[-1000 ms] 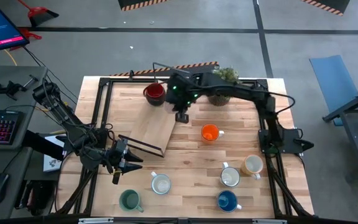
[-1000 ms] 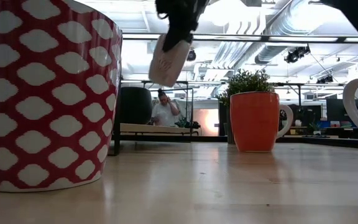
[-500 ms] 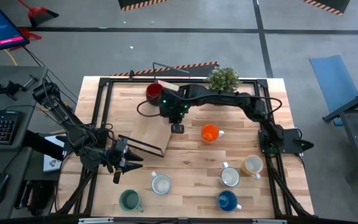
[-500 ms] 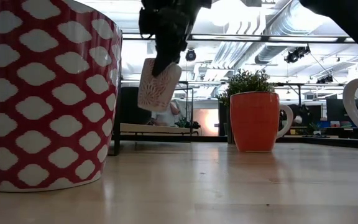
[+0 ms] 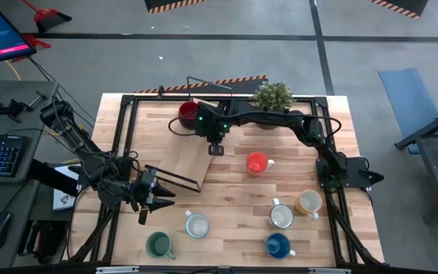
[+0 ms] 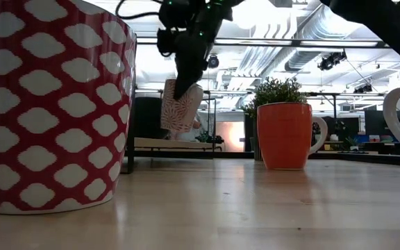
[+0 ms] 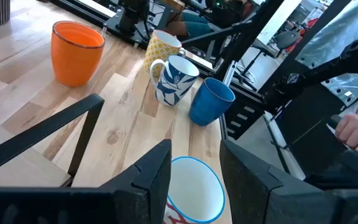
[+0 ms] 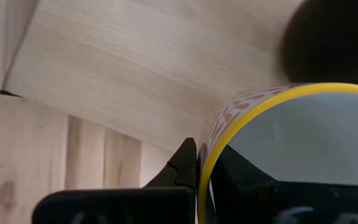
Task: Place coffee mugs
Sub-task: Put the yellow cup on the shelf
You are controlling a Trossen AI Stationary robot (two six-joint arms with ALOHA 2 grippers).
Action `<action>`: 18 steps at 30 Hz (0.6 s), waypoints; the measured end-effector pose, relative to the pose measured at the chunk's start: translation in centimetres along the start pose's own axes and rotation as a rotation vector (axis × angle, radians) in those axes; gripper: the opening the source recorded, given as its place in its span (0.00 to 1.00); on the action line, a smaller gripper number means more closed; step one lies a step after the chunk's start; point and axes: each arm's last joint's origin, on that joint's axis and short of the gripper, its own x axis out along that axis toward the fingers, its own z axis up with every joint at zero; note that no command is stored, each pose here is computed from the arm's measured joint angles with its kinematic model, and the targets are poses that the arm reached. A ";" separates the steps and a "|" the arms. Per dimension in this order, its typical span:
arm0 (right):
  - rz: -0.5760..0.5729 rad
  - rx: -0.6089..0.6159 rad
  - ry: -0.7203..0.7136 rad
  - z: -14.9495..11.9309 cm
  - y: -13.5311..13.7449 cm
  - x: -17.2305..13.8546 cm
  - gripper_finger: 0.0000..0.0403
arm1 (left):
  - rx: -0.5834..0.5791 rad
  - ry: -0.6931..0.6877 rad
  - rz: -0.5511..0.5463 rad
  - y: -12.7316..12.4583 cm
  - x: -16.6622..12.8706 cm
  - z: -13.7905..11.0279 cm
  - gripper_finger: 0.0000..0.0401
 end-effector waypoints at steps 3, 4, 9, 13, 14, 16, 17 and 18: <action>-0.012 0.020 -0.007 -0.2 -1.1 0.0 0.00 | -0.002 0.000 0.000 0.0 0.0 0.0 0.32; -0.015 0.026 -0.005 -0.3 -1.5 -0.1 0.00 | -0.005 0.000 0.000 0.0 0.0 0.0 0.32; -0.037 0.045 -0.011 -0.9 -3.6 -0.3 0.00 | -0.007 0.000 -0.001 0.0 0.0 0.0 0.32; -0.059 0.076 -0.018 -1.4 -5.5 -0.5 0.00 | -0.007 0.000 0.000 0.0 0.0 0.0 0.32; -0.064 0.080 -0.017 -1.7 -6.0 -0.6 0.00 | -0.008 0.000 0.000 0.0 0.0 0.0 0.32; -0.072 0.096 -0.015 -2.0 -6.9 -0.7 0.00 | -0.009 0.000 0.000 0.0 0.0 0.0 0.32; -0.075 0.103 -0.014 -2.2 -7.3 -0.8 0.00 | -0.010 0.000 0.000 0.0 0.0 0.0 0.32; -0.078 0.111 -0.014 -2.3 -7.7 -0.8 0.00 | -0.010 0.000 0.000 0.0 0.0 0.0 0.32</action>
